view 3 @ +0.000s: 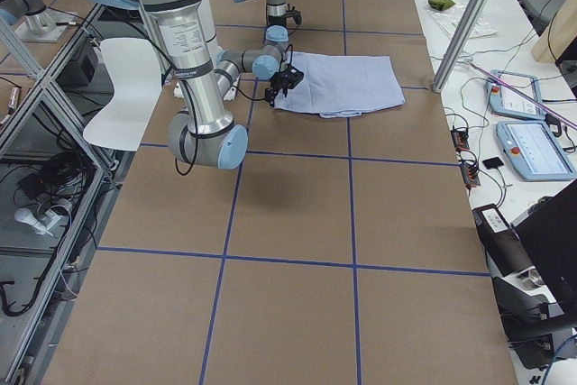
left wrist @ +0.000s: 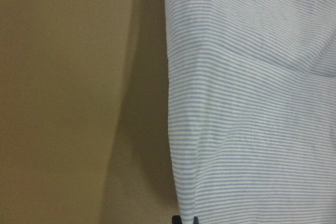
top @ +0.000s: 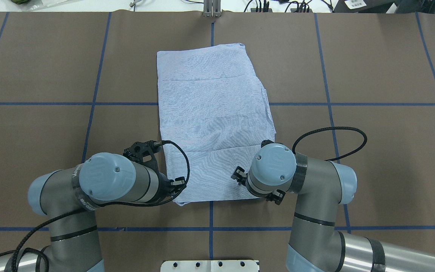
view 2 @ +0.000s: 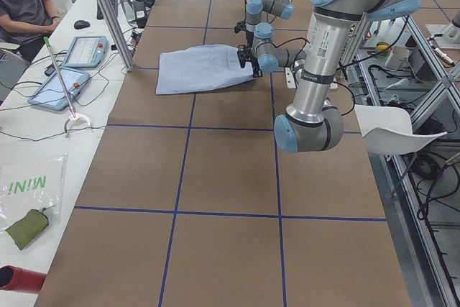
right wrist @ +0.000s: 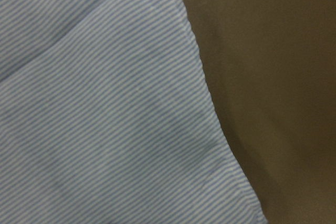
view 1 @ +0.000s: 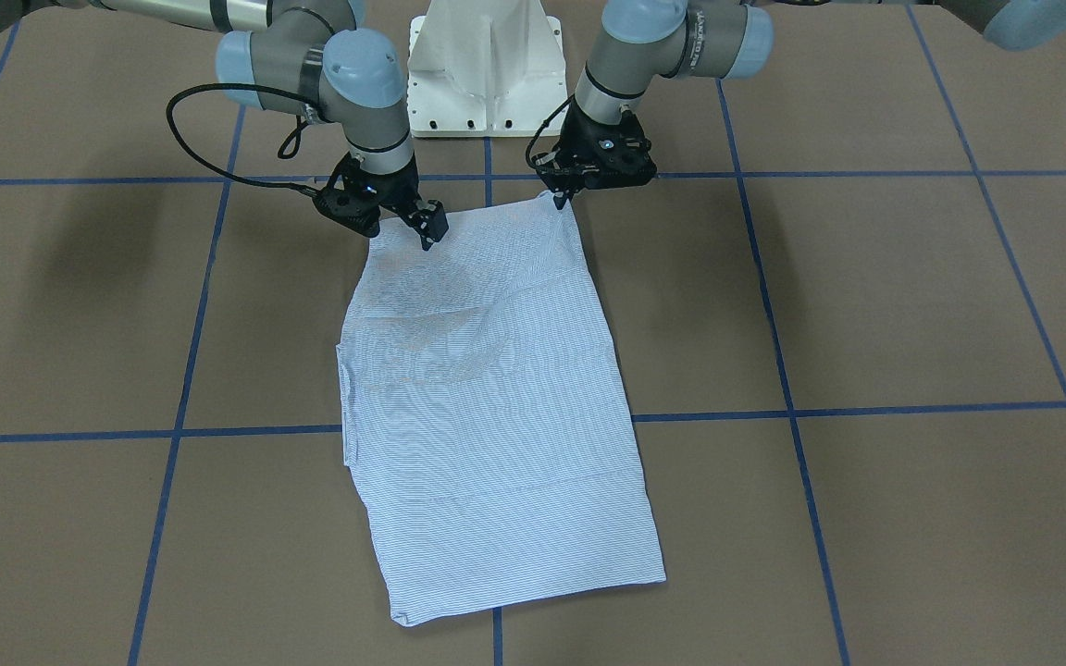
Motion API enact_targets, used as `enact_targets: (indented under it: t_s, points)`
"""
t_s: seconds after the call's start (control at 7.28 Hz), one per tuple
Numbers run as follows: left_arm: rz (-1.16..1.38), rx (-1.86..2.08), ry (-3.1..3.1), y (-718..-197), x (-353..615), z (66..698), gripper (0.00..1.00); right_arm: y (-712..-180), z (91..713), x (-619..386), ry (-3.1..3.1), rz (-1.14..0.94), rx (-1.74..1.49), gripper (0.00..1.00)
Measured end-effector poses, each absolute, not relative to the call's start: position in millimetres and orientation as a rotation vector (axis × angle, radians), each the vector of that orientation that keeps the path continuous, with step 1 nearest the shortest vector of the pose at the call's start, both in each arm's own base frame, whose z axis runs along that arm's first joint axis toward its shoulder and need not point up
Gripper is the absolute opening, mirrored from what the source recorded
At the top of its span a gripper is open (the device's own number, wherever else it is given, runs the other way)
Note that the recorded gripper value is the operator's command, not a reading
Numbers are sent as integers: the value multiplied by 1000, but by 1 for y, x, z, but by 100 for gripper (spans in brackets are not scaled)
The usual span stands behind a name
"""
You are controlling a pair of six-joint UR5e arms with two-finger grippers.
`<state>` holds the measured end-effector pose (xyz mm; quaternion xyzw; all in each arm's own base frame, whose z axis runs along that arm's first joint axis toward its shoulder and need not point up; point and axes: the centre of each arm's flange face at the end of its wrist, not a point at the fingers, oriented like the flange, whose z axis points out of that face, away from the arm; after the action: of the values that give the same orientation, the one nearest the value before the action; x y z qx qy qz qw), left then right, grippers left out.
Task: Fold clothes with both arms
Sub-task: 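Close both grippers on the shirt's corners nearest the robot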
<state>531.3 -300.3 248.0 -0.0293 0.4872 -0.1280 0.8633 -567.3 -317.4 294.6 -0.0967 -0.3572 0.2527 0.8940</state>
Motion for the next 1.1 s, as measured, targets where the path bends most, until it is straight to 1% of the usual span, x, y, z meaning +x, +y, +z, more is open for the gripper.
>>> enact_targets:
  t_s: [0.14, 0.27, 0.55, 0.82, 0.96, 1.1]
  points:
    - [-269, -61, 1021, -300, 531, 248, 0, -313, 296, -569, -737, 518, -203, 100]
    - [-269, -60, 1022, -300, 531, 248, 0, -308, 299, -572, -731, 511, -205, 94]
    - [-268, -60, 1023, -300, 531, 248, 0, -304, 301, -573, -728, 504, -209, 65]
    - [-268, -60, 1023, -300, 531, 248, 0, -304, 300, -571, -730, 504, -210, 43]
    - [-268, -60, 1023, -300, 532, 247, 0, -305, 298, -569, -736, 505, -208, 29]
    - [-268, -60, 1023, -300, 532, 248, 0, -307, 296, -566, -742, 508, -207, 22]
